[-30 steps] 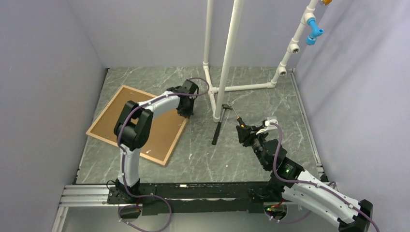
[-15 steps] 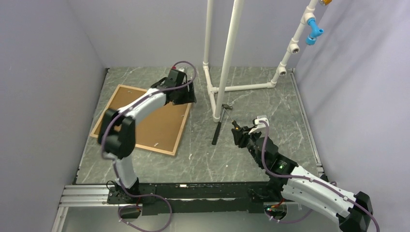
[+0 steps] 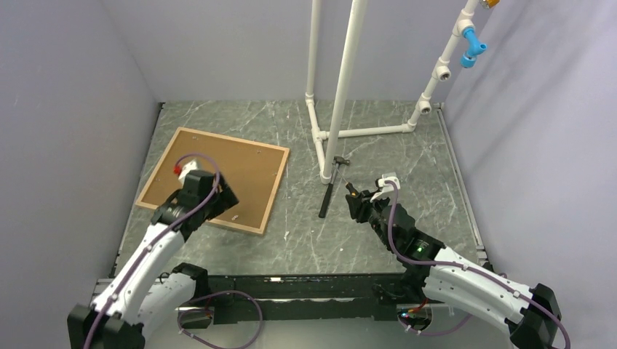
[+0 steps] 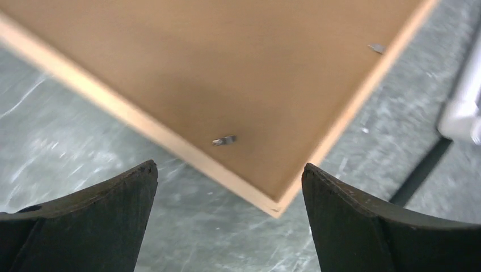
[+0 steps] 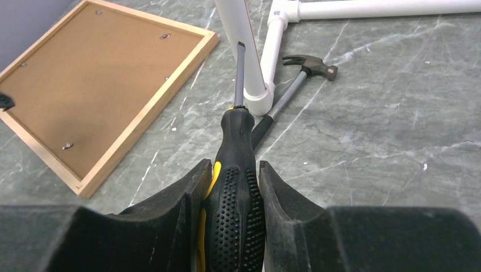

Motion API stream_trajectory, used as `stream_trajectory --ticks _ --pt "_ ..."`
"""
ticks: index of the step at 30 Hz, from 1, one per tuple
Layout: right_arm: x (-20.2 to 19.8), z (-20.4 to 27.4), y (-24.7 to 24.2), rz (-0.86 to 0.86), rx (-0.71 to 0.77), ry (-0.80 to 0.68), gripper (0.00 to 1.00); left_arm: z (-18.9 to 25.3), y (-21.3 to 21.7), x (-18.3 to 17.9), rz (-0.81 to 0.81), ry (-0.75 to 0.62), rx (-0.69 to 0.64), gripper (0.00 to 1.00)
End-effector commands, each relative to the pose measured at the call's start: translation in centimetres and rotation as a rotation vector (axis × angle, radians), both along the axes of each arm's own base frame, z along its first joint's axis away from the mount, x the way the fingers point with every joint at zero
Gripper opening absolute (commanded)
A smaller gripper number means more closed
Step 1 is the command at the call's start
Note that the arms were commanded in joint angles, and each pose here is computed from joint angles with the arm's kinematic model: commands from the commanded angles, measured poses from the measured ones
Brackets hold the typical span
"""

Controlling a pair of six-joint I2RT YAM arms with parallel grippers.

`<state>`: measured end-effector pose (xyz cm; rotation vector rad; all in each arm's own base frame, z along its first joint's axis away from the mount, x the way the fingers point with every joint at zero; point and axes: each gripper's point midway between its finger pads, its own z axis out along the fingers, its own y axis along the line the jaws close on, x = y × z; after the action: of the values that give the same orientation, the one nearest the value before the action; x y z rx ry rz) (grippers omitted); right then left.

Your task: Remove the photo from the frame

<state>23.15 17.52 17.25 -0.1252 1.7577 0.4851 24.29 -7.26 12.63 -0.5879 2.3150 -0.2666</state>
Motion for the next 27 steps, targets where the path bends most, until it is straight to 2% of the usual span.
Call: stream_trajectory --ticks 1,5,8,14,16,19,21,27 --pt "0.5 3.7 0.7 0.007 0.077 -0.076 0.00 -1.0 5.0 -2.7 0.323 0.008 -0.016 0.99" --pt "0.5 3.8 0.6 0.002 0.079 -0.080 0.00 -1.8 6.0 -2.8 0.365 0.014 -0.072 0.99" --pt "0.4 3.8 0.5 0.003 0.083 -0.083 0.00 -2.9 6.5 -2.4 0.393 0.086 -0.141 0.99" --pt "0.4 3.8 0.6 0.008 0.083 -0.080 0.00 -5.6 8.9 -2.1 0.574 0.248 -0.239 1.00" --pt "0.3 3.9 0.6 0.007 0.088 -0.082 0.00 -6.6 9.3 -1.8 0.613 0.264 -0.298 0.99" --pt "0.3 3.9 0.5 0.008 0.091 -0.084 0.00 -7.6 9.8 -1.1 0.656 0.237 -0.371 0.92" --pt "0.3 4.0 0.5 0.008 0.093 -0.084 0.00 -8.2 10.3 -0.8 0.696 0.215 -0.388 0.91" --pt "0.2 4.0 0.7 0.017 0.096 -0.083 0.00 -10.3 10.3 -0.8 0.788 0.263 -0.457 0.80"
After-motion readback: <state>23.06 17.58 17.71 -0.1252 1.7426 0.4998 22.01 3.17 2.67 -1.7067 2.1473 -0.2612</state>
